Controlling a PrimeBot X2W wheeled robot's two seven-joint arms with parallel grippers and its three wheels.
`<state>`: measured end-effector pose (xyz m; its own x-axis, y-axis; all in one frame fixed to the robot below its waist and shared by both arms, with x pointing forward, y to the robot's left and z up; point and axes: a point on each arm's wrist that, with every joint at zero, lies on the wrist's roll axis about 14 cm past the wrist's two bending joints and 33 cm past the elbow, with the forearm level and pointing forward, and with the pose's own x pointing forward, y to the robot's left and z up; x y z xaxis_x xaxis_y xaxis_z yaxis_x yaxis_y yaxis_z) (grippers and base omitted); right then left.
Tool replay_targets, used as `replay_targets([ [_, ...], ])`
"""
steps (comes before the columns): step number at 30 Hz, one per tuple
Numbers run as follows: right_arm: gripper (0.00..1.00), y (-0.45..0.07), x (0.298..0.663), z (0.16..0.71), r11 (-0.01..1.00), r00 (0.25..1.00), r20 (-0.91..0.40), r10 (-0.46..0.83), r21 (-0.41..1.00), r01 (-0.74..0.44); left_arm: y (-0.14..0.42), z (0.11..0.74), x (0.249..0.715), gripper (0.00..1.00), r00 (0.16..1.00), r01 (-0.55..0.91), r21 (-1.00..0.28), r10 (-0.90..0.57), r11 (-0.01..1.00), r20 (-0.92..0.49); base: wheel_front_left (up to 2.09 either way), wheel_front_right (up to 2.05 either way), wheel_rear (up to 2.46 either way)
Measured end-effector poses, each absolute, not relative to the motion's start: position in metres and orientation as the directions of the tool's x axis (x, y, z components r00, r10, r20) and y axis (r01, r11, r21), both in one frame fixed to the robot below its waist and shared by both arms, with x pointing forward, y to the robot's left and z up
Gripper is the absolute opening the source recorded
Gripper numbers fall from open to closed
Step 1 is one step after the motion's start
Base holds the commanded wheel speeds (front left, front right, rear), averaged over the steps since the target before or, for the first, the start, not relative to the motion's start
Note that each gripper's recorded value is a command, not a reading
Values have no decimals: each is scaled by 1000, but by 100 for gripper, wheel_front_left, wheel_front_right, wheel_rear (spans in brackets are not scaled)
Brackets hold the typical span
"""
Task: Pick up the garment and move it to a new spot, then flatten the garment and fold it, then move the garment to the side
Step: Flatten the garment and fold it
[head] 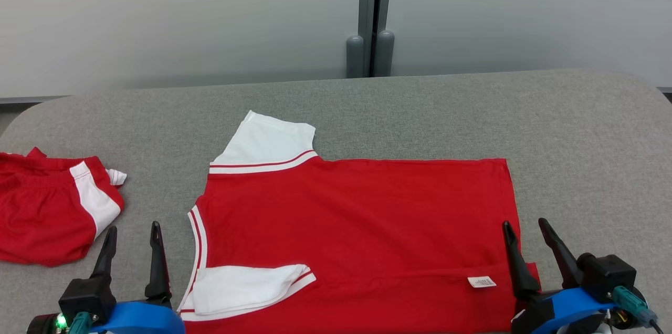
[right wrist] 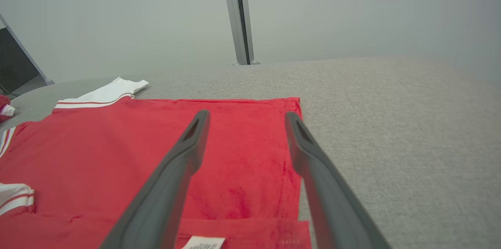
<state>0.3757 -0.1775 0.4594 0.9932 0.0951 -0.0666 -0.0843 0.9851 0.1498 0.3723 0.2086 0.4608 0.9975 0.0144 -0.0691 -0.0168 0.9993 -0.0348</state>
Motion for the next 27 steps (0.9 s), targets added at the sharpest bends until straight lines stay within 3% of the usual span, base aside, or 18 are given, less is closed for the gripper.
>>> replay_targets([
  [27,100,-173,359,450,990,992,-96,83,120,-71,215,434,354,100,987,-4,6,5,1000,-161,0,0,0],
])
